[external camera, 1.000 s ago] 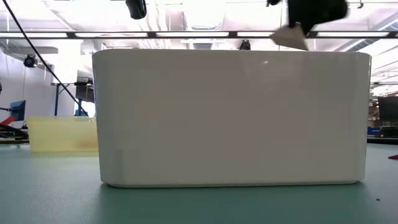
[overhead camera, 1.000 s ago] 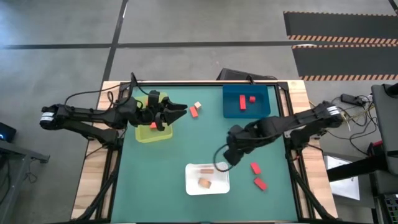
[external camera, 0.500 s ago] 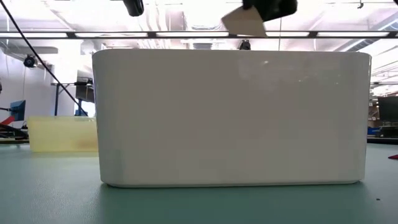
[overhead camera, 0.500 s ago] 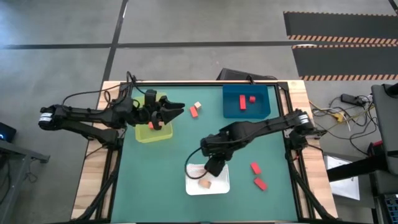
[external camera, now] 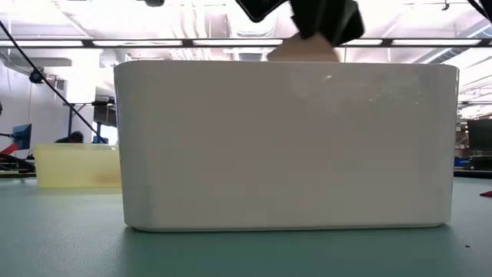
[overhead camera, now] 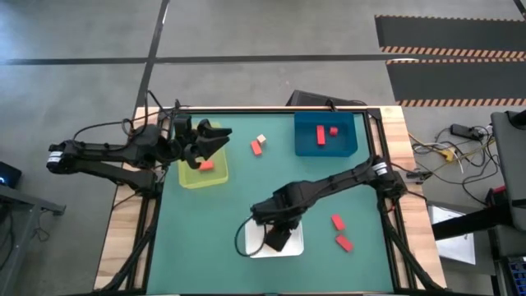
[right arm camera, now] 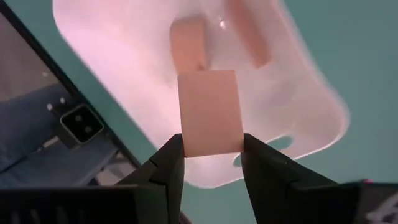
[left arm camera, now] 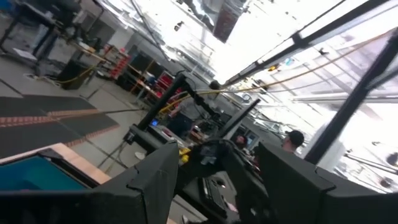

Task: Sort & place blocks by color
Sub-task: Put the brown block into the white bin

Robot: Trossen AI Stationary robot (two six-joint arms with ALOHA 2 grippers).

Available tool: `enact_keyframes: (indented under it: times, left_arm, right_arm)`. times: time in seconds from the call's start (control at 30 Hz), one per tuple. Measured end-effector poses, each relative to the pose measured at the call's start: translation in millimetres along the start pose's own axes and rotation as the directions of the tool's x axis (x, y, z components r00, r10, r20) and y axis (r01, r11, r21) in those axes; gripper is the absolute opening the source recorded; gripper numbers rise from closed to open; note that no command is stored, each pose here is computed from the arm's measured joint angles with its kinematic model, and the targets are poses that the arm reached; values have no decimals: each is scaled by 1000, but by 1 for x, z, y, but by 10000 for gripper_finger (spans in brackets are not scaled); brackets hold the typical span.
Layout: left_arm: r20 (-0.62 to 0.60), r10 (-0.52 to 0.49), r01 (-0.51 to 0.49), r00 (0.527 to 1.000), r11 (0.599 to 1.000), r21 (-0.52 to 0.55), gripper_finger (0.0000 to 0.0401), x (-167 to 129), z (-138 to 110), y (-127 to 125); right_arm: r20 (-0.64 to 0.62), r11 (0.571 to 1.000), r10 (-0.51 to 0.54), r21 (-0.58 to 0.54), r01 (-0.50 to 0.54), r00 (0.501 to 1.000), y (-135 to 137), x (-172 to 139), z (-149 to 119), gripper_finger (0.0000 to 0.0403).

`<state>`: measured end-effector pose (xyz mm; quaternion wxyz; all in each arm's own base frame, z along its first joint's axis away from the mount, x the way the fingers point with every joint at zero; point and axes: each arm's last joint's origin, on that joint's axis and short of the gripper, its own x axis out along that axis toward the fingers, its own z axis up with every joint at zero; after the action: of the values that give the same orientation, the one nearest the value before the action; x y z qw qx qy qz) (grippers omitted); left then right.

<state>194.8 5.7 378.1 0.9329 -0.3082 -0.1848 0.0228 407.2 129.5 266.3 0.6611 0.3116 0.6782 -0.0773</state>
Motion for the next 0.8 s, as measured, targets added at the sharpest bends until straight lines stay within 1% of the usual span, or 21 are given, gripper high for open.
enact_keyframes:
  times: [0.2,0.5,0.7,0.8]
  left_arm:
    - [-8,21,-21,1000,1000,3,203,3,-4,3]
    - [-4,18,-18,1000,1000,2,203,2,-3,2]
    - [1,14,-14,1000,1000,1,203,0,-1,1]
    - [0,15,-15,1000,1000,1,203,0,-2,2]
  right_arm:
    - [-34,998,2,65,0,999,2,5,-5,123]
    - [-53,992,-21,122,28,998,-1,13,-7,124]
    - [-54,991,-21,128,28,998,-1,14,-7,127]
    - [-53,991,-20,128,27,998,-1,14,-7,139]
